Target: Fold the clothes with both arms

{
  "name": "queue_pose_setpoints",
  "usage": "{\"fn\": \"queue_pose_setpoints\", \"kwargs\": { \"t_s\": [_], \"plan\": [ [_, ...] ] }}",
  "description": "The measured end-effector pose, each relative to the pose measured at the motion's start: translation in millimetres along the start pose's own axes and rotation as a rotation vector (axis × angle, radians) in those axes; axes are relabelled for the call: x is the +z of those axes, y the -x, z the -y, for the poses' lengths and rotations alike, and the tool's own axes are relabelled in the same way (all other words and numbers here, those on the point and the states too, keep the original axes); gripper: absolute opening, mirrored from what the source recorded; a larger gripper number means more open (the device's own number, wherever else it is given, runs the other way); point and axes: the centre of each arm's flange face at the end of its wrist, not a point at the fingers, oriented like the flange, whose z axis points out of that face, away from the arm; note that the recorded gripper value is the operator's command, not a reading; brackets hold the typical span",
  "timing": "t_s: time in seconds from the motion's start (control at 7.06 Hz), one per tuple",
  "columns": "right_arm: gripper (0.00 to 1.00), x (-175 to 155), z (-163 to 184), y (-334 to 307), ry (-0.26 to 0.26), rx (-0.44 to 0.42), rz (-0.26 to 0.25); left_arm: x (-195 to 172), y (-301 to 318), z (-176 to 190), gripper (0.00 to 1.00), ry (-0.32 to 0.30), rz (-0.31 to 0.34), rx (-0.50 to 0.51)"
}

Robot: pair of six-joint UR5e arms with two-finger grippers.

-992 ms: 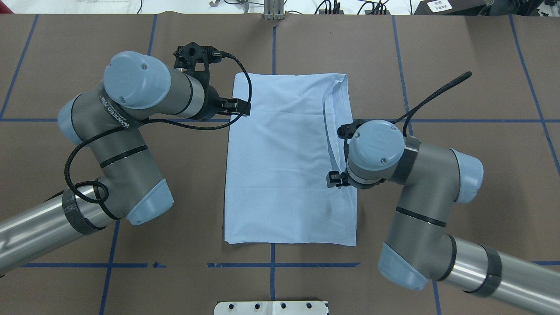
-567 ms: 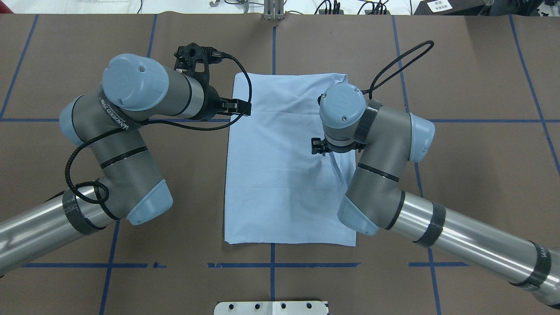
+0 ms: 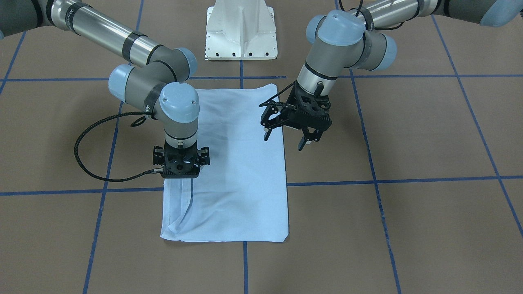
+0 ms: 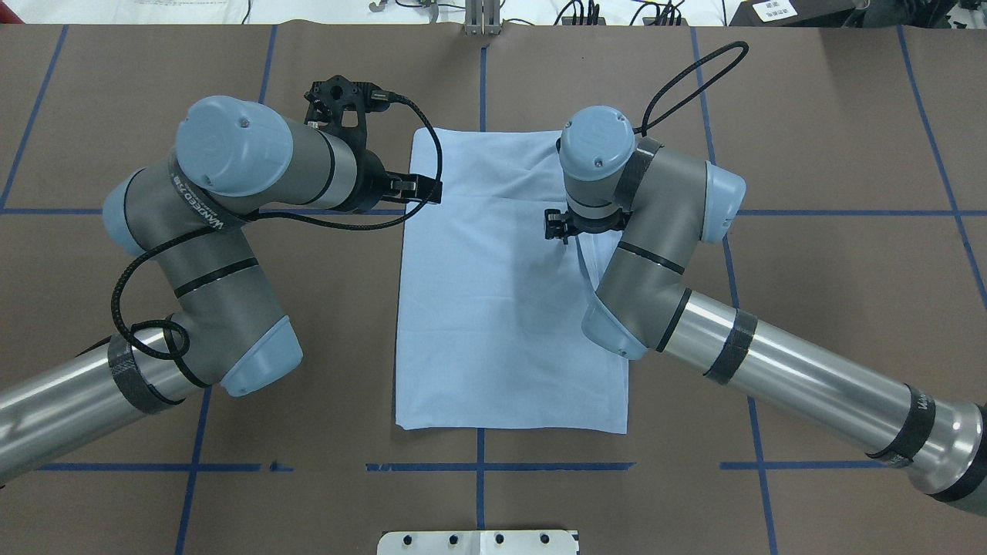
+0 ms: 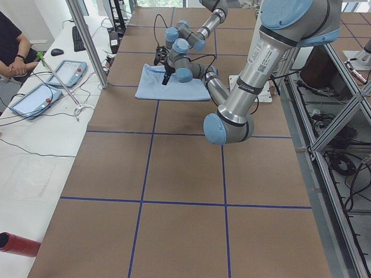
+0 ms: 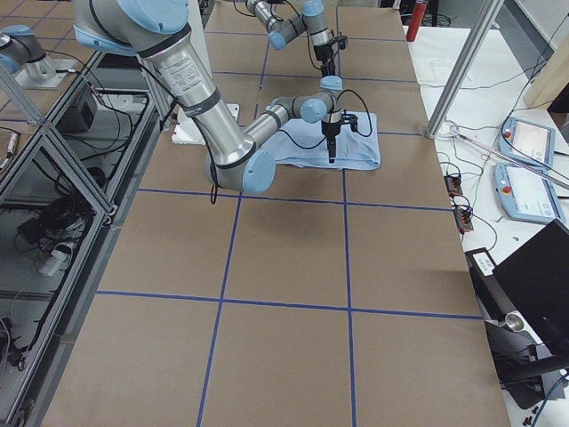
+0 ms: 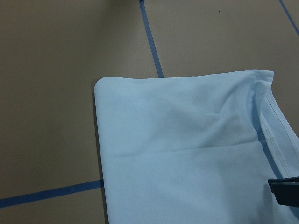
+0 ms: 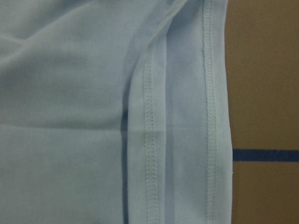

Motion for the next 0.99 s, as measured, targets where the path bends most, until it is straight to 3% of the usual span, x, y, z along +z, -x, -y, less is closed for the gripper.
{"fn": "queue_pose_setpoints", "kwargs": {
  "t_s": [0.99],
  "plan": [
    [1.00,19,23,-79,0.059,-0.016,-0.016,2,-1,-3,1.00,0.004,0.000,-0.008]
  ]
}}
